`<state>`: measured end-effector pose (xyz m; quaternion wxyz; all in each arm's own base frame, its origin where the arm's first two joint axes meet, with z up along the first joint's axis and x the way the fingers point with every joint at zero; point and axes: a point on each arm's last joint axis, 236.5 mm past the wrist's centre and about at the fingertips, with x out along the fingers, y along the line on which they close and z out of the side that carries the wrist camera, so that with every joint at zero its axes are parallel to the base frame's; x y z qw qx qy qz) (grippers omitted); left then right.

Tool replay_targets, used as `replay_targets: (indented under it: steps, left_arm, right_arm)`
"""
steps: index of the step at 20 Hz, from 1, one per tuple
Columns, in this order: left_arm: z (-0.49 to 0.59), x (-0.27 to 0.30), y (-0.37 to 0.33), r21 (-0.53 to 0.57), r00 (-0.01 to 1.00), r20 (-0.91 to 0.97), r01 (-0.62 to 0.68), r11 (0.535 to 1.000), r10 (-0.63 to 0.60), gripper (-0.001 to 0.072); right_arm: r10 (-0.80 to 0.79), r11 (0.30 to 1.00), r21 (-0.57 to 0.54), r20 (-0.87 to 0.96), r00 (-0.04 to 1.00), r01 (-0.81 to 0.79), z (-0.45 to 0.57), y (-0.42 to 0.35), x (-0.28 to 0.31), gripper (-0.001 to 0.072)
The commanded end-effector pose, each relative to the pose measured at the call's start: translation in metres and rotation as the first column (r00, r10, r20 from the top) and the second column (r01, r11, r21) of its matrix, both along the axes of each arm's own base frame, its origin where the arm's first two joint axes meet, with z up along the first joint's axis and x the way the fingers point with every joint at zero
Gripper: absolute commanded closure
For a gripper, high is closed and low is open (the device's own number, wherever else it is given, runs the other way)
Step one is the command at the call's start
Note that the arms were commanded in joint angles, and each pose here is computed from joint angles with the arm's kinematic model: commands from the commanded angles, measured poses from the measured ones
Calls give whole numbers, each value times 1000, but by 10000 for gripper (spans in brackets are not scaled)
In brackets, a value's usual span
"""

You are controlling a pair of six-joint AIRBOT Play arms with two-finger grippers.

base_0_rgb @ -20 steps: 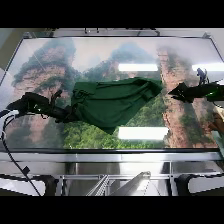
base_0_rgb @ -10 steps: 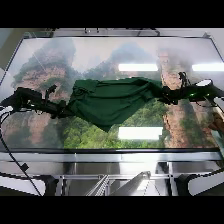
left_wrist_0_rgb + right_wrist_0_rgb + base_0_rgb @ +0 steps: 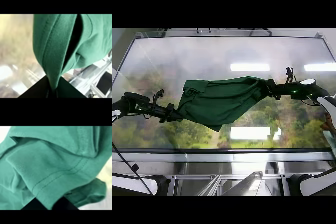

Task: Fold the shirts.

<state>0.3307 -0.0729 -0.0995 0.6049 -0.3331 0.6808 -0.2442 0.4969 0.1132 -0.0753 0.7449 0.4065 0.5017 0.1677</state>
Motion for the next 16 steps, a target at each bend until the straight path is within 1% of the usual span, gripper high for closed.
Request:
replay_targets:
  steps: [1, 2, 3, 4, 5, 6, 7, 9, 10, 11, 14, 16]
  left_arm:
    - [21, 0, -3, -48, 999, 15, 46, 998, -45, 683]
    - [33, 4, -2, -48, 997, 41, 64, 997, -62, 683]
    - [42, 11, 0, -35, 995, 75, 67, 997, -64, 683]
    - [49, 17, 2, -19, 992, 108, 62, 998, -59, 683]
    - [53, 20, 3, -10, 990, 126, 57, 998, -56, 682]
    - [53, 19, 3, -5, 990, 128, 59, 998, -58, 683]
    - [51, 18, 4, -2, 991, 122, 61, 998, -61, 682]
    - [44, 15, 5, -8, 994, 102, 52, 999, -51, 682]
    - [39, 12, 5, -16, 996, 81, 48, 999, -47, 682]
    - [34, 8, 7, -25, 997, 60, 40, 999, -38, 683]
    - [23, 2, 18, -41, 1000, 16, -1, 999, 2, 682]
    - [21, 3, 24, -42, 1000, 13, -22, 999, 22, 683]
  right_arm:
    - [14, 998, 59, 85, 996, -20, 35, 4, 5, 692]
    - [6, 997, 72, 117, 993, -14, 54, 0, 7, 692]
    - [3, 998, 58, 147, 989, -12, 69, -8, 7, 688]
    - [1, 999, 37, 165, 986, -7, 78, -16, 6, 584]
    - [-18, 999, 30, 148, 989, 14, 80, -25, 4, 383]
    - [-31, 999, 27, 98, 995, 28, 75, -32, -2, 333]
    - [-14, 1000, 11, 49, 999, 14, 64, -34, -11, 333]
    - [46, 996, -71, -53, 998, -50, 31, -38, -32, 333]
    - [64, 992, -102, -73, 995, -71, 20, -41, -36, 333]
    - [60, 992, -110, -85, 995, -69, 13, -45, -37, 333]
    - [24, 995, -88, -134, 991, -36, -1, -50, -37, 318]
    - [77, 995, -45, -183, 980, -86, -9, -32, -49, 317]
